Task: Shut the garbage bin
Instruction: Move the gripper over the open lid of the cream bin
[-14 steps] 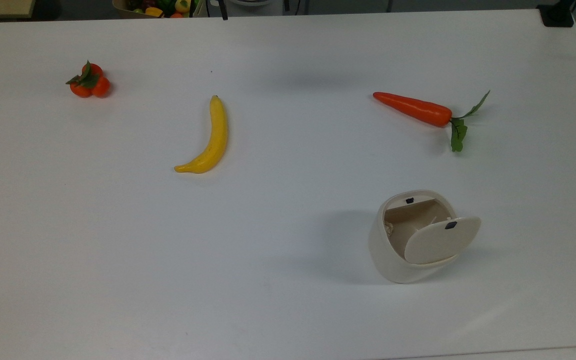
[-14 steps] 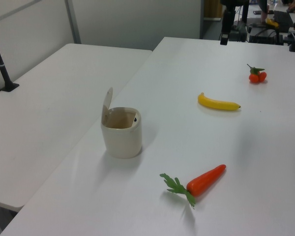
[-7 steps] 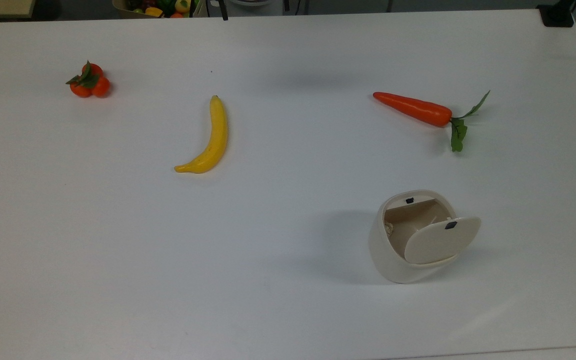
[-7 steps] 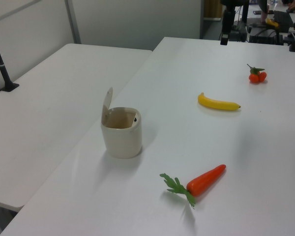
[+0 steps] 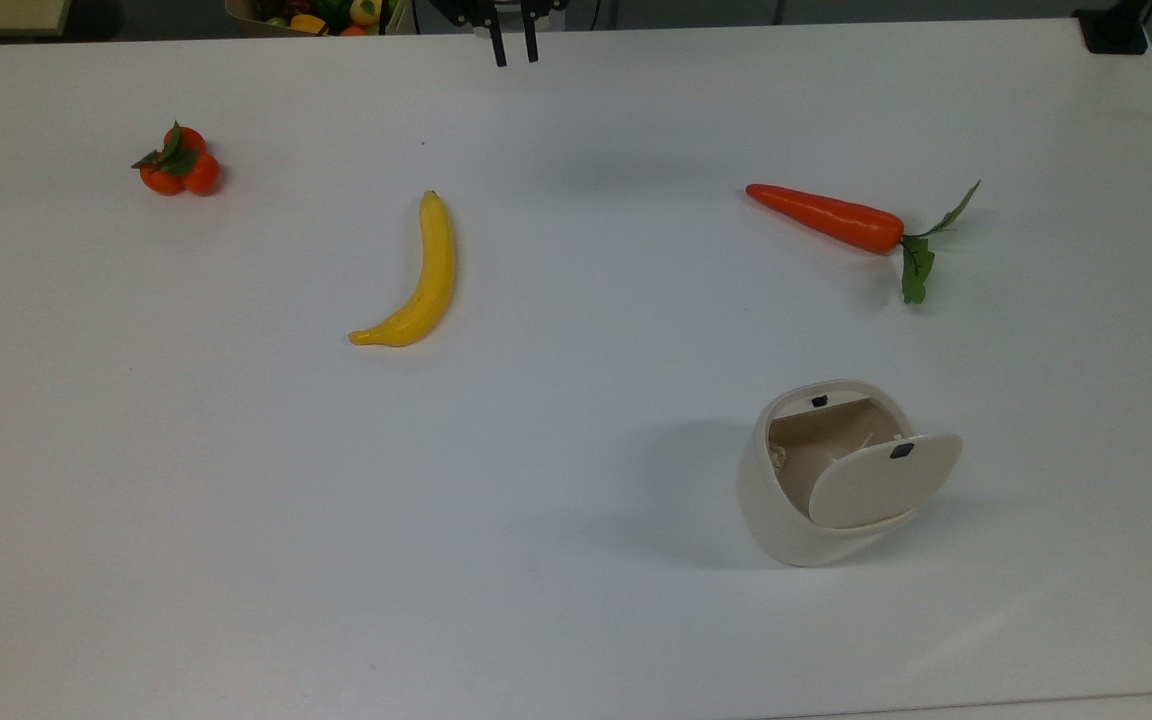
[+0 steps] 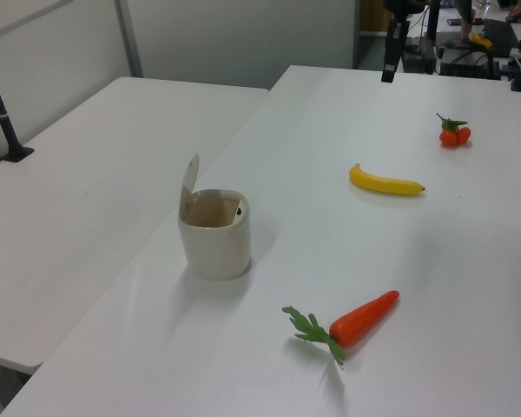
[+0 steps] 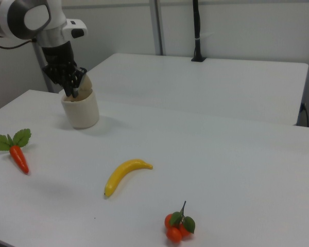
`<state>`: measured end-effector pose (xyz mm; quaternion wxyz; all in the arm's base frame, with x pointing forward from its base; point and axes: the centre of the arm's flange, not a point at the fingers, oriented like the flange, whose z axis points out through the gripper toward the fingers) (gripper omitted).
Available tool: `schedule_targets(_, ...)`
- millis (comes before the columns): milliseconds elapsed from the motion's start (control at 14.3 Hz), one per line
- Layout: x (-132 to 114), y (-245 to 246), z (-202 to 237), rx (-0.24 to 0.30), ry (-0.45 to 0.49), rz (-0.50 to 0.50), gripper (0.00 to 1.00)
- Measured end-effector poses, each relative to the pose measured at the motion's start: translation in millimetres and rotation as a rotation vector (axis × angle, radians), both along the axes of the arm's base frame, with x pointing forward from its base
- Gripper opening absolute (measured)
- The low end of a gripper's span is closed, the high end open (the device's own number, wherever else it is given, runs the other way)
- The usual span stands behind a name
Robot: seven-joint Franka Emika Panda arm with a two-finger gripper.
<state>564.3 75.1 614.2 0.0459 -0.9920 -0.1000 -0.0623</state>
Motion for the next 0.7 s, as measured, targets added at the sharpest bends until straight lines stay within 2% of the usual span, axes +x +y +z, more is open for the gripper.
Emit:
schedule_targets(210,5,3,-3,0.027,-0.014,-0.004,0.11)
schedule_targets(280,7,3,-5,0.027,-0.013,-0.005,0.01)
schedule_targets(560,16,15,-9,0.037,-0.047,0.006,0.00)
schedule_targets(700,27,37,-2,0.057,-0.109,-0.017,0.00)
